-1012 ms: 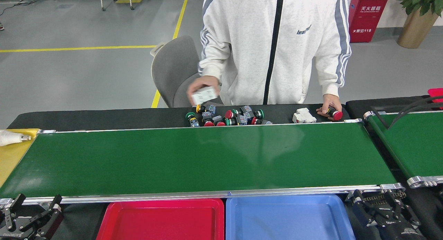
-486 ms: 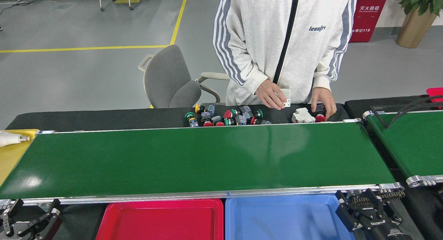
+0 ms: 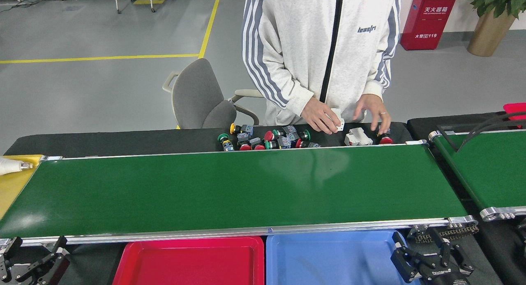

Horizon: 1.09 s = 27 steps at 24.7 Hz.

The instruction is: Pick switch part from conveyor to tray

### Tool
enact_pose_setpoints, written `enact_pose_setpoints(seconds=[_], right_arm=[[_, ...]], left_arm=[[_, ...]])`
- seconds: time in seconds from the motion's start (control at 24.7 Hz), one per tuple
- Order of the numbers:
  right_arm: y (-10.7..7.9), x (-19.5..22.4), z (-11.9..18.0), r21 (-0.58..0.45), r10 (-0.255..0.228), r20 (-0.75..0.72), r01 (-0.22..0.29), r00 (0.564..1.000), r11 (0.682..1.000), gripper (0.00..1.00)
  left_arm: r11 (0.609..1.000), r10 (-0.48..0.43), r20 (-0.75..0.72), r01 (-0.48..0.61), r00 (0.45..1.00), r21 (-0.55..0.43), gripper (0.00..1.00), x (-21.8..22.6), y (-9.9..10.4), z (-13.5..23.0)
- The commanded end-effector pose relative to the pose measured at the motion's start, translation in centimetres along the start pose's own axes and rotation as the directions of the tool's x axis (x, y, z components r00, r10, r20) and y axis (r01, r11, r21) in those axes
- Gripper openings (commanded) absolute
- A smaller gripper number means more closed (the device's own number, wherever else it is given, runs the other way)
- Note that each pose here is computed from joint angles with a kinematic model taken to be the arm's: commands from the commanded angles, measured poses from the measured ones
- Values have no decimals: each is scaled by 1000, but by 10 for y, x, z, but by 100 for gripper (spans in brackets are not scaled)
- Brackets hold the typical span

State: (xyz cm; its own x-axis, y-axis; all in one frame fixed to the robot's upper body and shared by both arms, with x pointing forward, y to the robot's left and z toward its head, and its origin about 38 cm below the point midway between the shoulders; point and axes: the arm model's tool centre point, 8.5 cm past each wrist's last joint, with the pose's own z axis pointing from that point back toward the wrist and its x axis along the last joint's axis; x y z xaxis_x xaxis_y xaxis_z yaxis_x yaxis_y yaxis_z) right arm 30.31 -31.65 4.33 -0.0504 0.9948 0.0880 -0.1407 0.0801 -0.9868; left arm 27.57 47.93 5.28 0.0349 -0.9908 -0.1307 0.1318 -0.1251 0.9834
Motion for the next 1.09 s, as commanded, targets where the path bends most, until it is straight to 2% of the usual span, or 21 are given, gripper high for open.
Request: enact_pose_setpoints(seconds=[0.0,0.2,0.32,1.05], right_arm=[[-9,-1,-2,-26,12,-7,-12,1000,1000,99],[-10,0,-1,-31,22,6,-22,1000,999,99],[-11,1,-1,-40,68,16,-67,998,997,99],[-12,1,-4,-44,70,19,-69,997,997,100]], left_arm=[[1000,-8,-11,8,1000,25,100,-4,8,-1],[999,-12,-11,12,1000,31,100,-5,10,-2],[999,-15,-14,16,1000,33,100,-7,12,-2],[999,-21,-14,21,1000,26,100,-6,11,-3]])
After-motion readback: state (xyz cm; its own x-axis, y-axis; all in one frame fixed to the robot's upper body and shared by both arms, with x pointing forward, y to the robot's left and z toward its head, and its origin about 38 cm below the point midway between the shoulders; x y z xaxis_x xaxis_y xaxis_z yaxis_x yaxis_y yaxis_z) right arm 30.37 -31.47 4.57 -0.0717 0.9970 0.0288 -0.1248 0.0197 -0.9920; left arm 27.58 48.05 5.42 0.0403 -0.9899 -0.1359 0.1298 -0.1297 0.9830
